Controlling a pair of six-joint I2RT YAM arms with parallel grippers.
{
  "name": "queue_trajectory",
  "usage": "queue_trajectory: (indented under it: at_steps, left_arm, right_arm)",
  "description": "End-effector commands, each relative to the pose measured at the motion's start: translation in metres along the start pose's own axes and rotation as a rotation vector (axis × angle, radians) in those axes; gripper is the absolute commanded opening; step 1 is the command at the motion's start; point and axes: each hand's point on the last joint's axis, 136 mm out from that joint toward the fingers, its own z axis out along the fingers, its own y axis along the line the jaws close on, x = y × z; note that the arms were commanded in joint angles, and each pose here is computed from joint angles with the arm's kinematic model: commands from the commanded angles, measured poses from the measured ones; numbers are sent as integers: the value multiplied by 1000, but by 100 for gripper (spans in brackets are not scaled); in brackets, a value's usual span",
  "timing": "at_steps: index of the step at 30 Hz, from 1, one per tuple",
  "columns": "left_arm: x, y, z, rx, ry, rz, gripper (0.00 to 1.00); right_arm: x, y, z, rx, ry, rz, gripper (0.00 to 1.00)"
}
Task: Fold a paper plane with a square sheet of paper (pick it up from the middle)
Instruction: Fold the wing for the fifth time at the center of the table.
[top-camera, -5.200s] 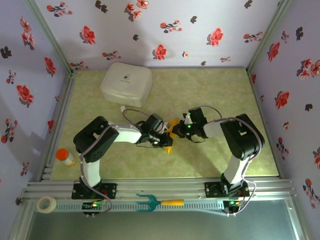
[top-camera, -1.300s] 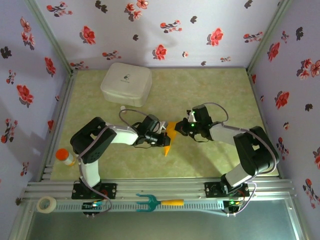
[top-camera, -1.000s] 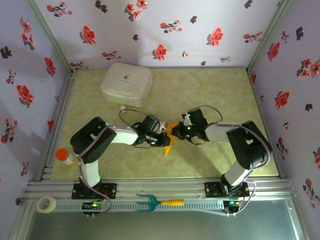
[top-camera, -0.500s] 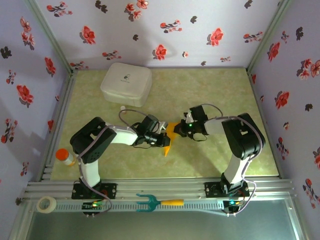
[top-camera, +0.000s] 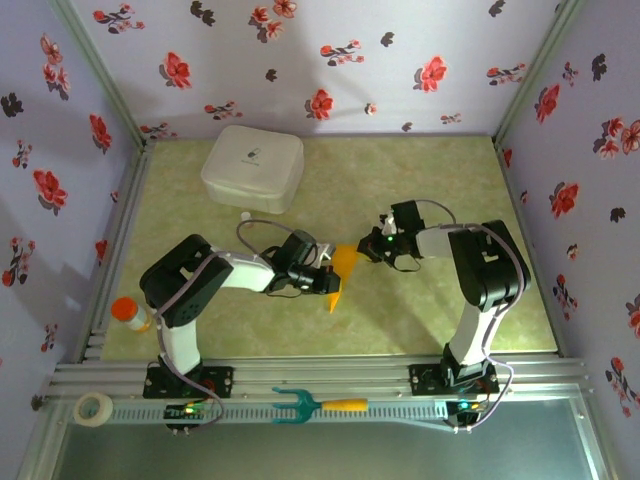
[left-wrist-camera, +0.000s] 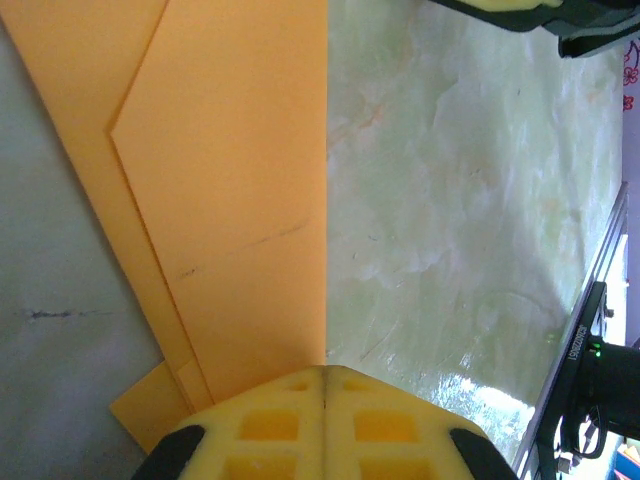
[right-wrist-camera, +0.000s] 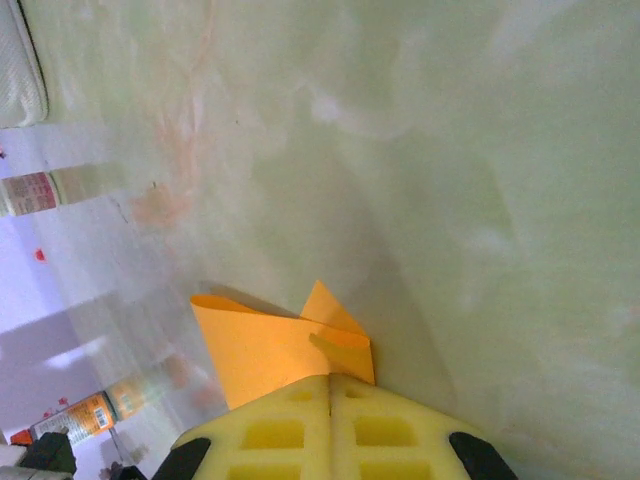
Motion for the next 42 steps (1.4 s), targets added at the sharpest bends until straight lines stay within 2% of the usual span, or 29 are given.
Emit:
queue_trajectory:
  at_steps: [1, 12, 20, 25, 32, 37, 42]
  left_arm:
    - [68, 61, -2, -193, 193, -150, 0]
    - [69, 61, -2, -191, 194, -146, 0]
    - [68, 60, -3, -189, 194, -143, 0]
    - [64, 57, -2, -184, 187, -140, 0]
    - [59, 52, -2, -173, 178, -135, 0]
    - [51, 40, -6, -147, 160, -124, 0]
    - [27, 7, -19, -96, 110, -84, 0]
  right_arm:
    - [-22, -32, -3, 153, -88, 21, 2]
    - [-38, -22, -17, 222, -118, -12, 2]
    - [-33, 29, -43, 67, -150, -76, 4]
    - [-2, 54, -29, -72, -62, -100, 3]
    - [25, 41, 4, -50, 42, -102, 2]
    - [29, -1, 18, 96, 58, -64, 0]
    - [37, -26, 19, 181, 70, -40, 0]
